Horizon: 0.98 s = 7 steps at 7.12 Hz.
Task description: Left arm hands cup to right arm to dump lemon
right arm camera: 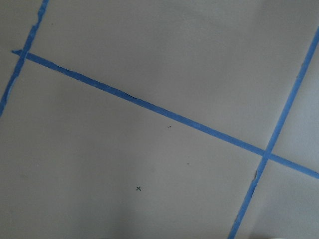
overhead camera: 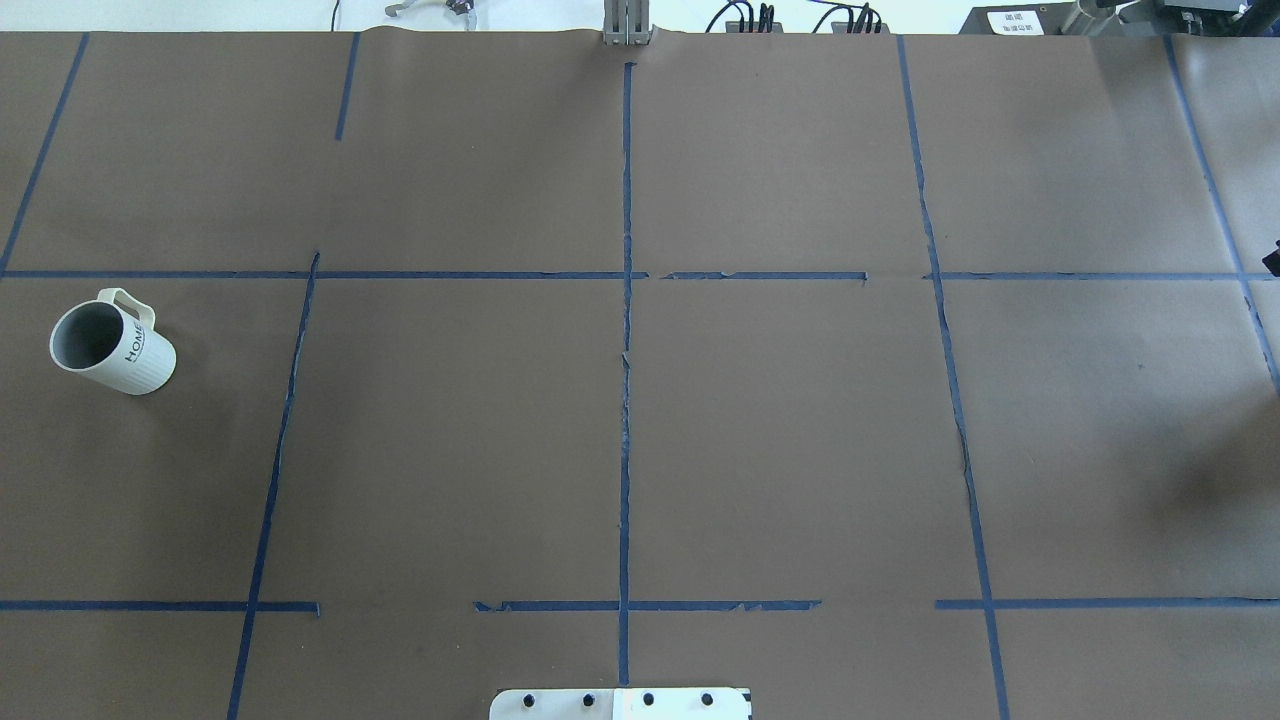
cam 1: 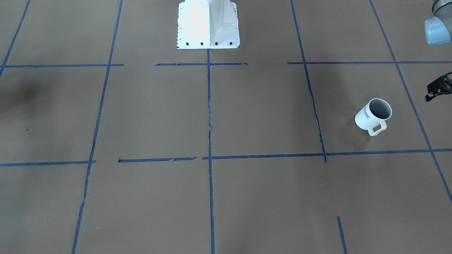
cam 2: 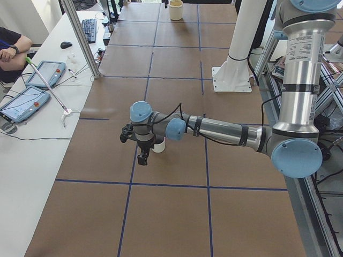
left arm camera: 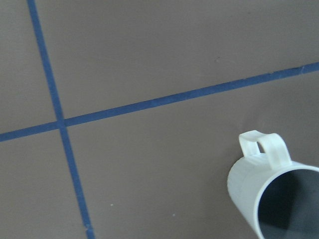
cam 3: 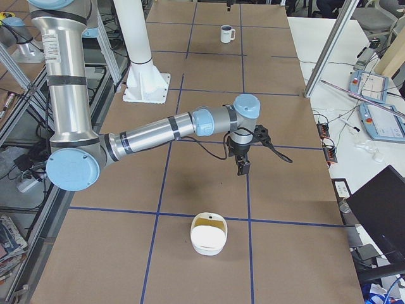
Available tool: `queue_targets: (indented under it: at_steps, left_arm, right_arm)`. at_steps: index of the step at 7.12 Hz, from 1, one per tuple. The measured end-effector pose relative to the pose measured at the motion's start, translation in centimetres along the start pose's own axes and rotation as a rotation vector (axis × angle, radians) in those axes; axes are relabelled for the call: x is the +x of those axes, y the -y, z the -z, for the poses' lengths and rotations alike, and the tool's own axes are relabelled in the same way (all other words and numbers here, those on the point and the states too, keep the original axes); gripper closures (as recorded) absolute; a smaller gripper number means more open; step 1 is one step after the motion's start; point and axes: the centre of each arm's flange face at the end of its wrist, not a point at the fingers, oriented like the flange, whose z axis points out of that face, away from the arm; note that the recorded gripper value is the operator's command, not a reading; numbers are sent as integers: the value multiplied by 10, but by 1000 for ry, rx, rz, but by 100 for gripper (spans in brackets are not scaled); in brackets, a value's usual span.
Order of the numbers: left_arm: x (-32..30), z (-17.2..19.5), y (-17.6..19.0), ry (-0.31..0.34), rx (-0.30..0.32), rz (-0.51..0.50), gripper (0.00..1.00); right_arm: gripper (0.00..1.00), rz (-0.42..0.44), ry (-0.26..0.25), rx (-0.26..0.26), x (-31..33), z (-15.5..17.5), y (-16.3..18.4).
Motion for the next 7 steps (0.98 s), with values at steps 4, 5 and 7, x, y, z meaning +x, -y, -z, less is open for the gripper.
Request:
queue_targets:
  at_steps: [4, 5, 7]
  left_arm:
    - [-67, 11, -65, -74, -50, 107, 0]
    - [-68, 10, -66, -74, -46, 105, 0]
    - [-71, 7, -67, -69, -44, 105, 0]
  right_arm:
    - [0, -112, 22, -38, 40, -12, -54]
    - [0, -128, 21, -49, 46, -17, -66]
    - [0, -158, 19, -66, 56, -23, -88]
